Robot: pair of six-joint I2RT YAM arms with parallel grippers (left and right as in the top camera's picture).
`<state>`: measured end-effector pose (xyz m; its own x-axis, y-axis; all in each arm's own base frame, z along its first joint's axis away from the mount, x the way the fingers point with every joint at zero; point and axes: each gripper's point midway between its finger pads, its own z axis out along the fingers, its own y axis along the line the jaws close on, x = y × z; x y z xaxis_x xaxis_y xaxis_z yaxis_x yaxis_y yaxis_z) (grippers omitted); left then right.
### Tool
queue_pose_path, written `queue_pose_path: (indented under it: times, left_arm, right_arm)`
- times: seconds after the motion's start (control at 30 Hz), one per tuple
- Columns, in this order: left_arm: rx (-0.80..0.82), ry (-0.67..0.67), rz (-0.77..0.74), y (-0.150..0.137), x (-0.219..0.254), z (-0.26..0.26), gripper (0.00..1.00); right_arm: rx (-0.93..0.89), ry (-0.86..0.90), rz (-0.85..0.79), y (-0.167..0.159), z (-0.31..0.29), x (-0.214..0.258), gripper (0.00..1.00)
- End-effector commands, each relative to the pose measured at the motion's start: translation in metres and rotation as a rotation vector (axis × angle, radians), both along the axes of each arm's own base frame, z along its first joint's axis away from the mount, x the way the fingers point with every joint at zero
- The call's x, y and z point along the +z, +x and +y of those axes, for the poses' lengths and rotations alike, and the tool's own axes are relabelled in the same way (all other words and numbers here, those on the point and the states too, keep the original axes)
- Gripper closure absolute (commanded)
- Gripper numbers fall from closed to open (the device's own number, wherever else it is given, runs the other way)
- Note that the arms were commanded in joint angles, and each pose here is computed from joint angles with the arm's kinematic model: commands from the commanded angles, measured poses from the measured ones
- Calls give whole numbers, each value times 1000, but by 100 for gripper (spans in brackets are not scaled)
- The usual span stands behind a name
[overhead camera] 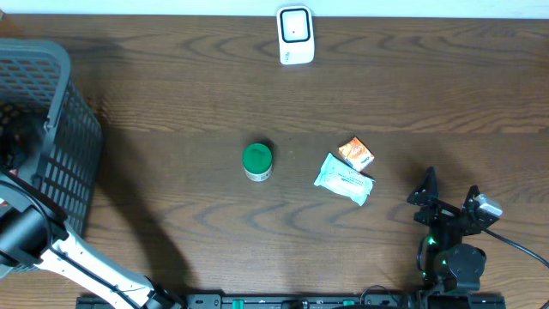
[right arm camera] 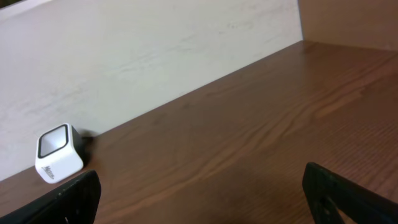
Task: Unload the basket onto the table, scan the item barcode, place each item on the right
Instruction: 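Reach the left gripper into the basket and grasp the red snack bar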
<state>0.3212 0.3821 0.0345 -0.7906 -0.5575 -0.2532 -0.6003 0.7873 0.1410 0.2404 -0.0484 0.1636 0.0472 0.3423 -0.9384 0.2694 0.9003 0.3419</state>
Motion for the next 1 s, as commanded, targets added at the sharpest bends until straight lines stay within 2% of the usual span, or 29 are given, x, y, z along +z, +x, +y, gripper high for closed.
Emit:
queue_pose_path:
  times: [0.0,0.1,0.23,0.33,0.47,0.63,0.77,0.83,0.87,0.9,0.97]
  left_arm:
    - [80,-177,65,-20,-56,-27,93]
    - [79,-209,19,-12,-42,-36,93]
    - [130,-229,-140,9,5,-43,93]
    - [122,-249,-322,29,64,-54,93]
    - [77,-231,-539,42,151,-72,92]
    - [33,-104,-729,27,257,-97,93]
    - [25,45,-796,1,315,-111,93]
    - [121,123,-768,-16,322,-102,59]
    - [167,141,-744,-23,319,-97,33]
    - [204,149,-714,-29,313,-94,25]
    - [261,139,-661,-34,296,-88,23]
  right_arm:
    - [-1,-11,3,0,0,-1,1]
    - [0,-11,3,0,1,-1,1]
    - [-1,-11,3,0,0,-1,1]
    - [-1,-11,3,0,0,-1,1]
    - [-1,-11,3,0,0,-1,1]
    - [-1,-11,3,0,0,-1,1]
    - [0,-11,3,0,1,-1,1]
    - [-1,-11,3,0,0,-1,1]
    - [-1,-11,3,0,0,-1,1]
    - [-1,-11,3,0,0,-1,1]
    - [-1,-11,3,0,0,-1,1]
